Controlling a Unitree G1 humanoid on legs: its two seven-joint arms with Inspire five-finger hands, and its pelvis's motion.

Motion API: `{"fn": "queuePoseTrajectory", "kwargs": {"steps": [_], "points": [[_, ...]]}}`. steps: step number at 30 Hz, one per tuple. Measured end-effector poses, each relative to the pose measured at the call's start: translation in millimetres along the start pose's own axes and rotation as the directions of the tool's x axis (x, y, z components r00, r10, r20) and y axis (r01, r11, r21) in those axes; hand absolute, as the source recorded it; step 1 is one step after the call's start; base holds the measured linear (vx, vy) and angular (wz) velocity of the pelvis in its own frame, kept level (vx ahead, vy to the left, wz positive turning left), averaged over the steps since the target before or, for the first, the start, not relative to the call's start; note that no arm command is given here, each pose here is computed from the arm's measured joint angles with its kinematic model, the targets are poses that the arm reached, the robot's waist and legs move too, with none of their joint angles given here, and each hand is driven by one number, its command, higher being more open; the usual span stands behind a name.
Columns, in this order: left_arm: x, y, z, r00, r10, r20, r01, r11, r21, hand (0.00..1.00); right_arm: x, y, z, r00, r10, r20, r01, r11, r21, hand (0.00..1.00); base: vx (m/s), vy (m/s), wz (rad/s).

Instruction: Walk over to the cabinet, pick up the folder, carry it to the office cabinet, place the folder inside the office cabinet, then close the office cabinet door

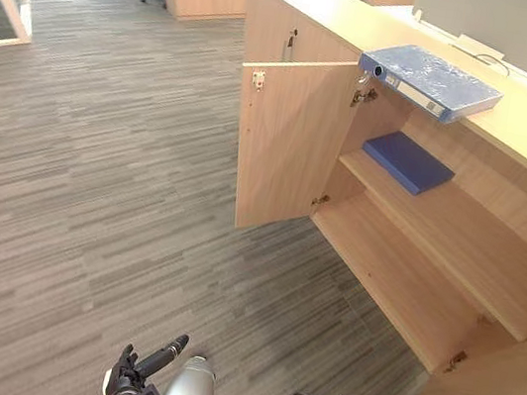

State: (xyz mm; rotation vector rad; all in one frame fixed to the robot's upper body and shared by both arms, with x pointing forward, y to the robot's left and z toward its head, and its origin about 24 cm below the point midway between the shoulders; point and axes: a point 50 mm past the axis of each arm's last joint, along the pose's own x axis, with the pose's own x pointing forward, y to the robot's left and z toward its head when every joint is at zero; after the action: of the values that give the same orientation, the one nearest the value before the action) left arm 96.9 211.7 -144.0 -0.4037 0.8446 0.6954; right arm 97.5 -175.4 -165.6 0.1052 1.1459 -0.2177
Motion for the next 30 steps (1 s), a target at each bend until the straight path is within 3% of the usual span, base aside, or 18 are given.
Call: {"fn": "queuePoseTrajectory", "kwargs": {"steps": [4,8,12,19,25,30], "points": [[4.5,10.3,-4.4,0.998,0.051,-0.040,-0.052,0.998,-0.025,1.00,1.5,13.5,6.1,0.998,0.055,0.010,-0.054,0.998,-0.030,1.00,0.40,0.355,-0.23],[-8.3,45.4,-35.8,0.972,0.177,-0.154,-0.186,0.982,-0.041,1.00,1.7,-2.1,4.4,1.000,0.018,0.012,-0.018,1.000,-0.010,1.00,0.29,0.282,-1.16],[-12.1,59.1,-41.1,0.954,0.241,-0.176,-0.257,0.964,-0.074,1.00,2.0,-18.8,13.0,0.998,-0.039,0.051,0.036,0.998,0.049,1.00,0.16,0.175,-0.60],[-9.1,43.4,-39.7,0.970,0.176,-0.167,-0.183,0.983,-0.027,1.00,4.0,3.0,37.9,0.990,0.012,0.143,-0.021,0.998,0.066,1.00,0.01,-0.087,-0.41],[-9.9,33.4,-43.3,0.975,0.144,-0.169,-0.142,0.990,0.019,1.00,3.6,3.6,34.3,0.992,0.007,0.129,-0.017,0.997,0.074,1.00,0.21,-0.225,0.00],[-10.5,34.9,-41.7,0.977,0.138,-0.161,-0.140,0.990,-0.001,1.00,0.9,-13.9,13.6,0.997,-0.049,0.059,0.042,0.993,0.108,1.00,0.32,-0.184,0.01]]}}
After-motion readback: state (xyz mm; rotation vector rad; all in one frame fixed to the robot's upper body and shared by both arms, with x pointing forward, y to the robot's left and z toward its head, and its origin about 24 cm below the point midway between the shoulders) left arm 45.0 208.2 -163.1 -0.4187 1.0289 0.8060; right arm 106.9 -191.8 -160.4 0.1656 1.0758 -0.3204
